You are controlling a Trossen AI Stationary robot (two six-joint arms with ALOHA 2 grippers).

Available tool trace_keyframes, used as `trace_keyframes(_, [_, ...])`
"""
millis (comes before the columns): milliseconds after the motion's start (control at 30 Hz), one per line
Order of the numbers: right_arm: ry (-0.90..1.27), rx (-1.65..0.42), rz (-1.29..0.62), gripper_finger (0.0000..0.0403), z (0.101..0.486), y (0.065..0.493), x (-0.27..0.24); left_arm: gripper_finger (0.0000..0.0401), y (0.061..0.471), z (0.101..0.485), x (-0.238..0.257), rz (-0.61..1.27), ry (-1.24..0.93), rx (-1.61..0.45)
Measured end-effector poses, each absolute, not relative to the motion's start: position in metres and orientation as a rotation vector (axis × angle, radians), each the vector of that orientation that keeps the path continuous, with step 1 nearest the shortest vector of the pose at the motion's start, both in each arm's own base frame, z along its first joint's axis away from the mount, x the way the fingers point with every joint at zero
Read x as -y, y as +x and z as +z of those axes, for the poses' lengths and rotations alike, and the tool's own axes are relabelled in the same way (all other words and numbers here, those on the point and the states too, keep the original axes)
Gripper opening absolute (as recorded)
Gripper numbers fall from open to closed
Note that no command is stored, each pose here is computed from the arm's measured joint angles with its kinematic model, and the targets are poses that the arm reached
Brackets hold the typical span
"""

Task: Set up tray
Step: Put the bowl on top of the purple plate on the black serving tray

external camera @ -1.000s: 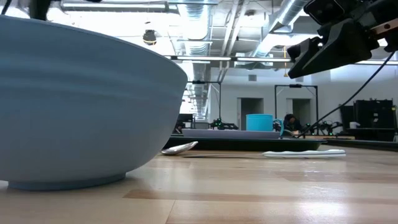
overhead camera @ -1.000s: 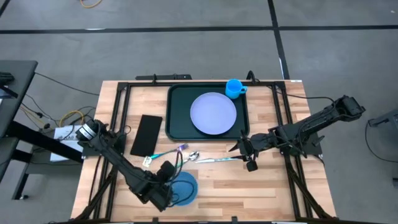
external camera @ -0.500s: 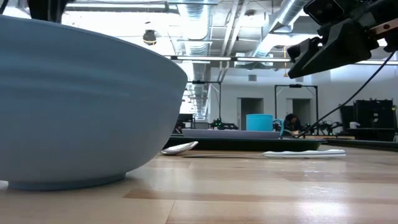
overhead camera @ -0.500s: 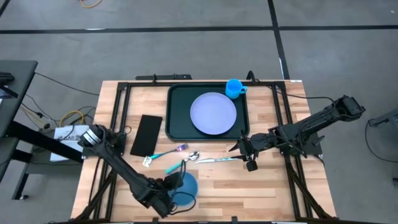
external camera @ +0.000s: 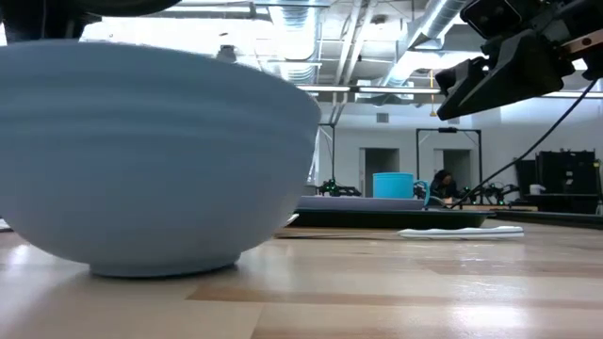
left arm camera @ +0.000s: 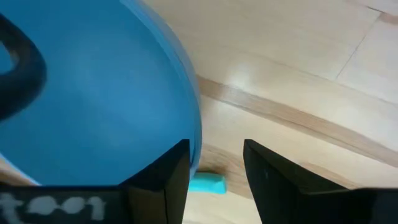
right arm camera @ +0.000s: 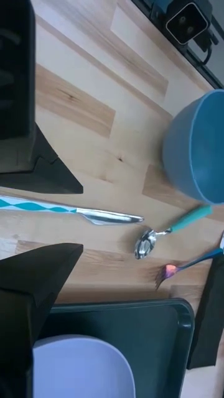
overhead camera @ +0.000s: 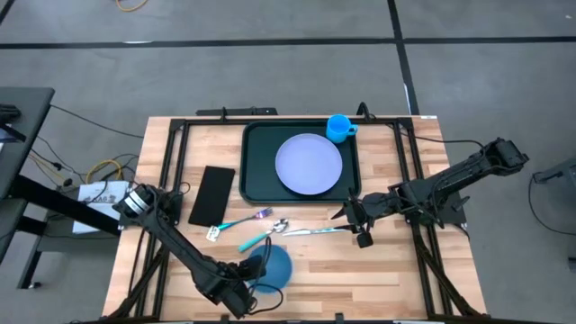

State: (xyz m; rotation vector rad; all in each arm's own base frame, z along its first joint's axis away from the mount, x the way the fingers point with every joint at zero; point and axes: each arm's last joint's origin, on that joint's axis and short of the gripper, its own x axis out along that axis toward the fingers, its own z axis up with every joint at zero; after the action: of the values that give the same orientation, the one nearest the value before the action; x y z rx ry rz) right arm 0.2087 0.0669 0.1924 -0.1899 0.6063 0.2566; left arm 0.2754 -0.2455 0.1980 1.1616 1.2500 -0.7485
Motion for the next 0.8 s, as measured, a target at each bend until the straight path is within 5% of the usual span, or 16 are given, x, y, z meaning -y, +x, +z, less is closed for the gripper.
trace_keyframes(800, [-0.192, -0.621, 0.257, 0.0131, 0.191, 0.208, -0.067, 0.0133, 0.295, 0.198, 0.231, -0.771, 1.061, -1.224])
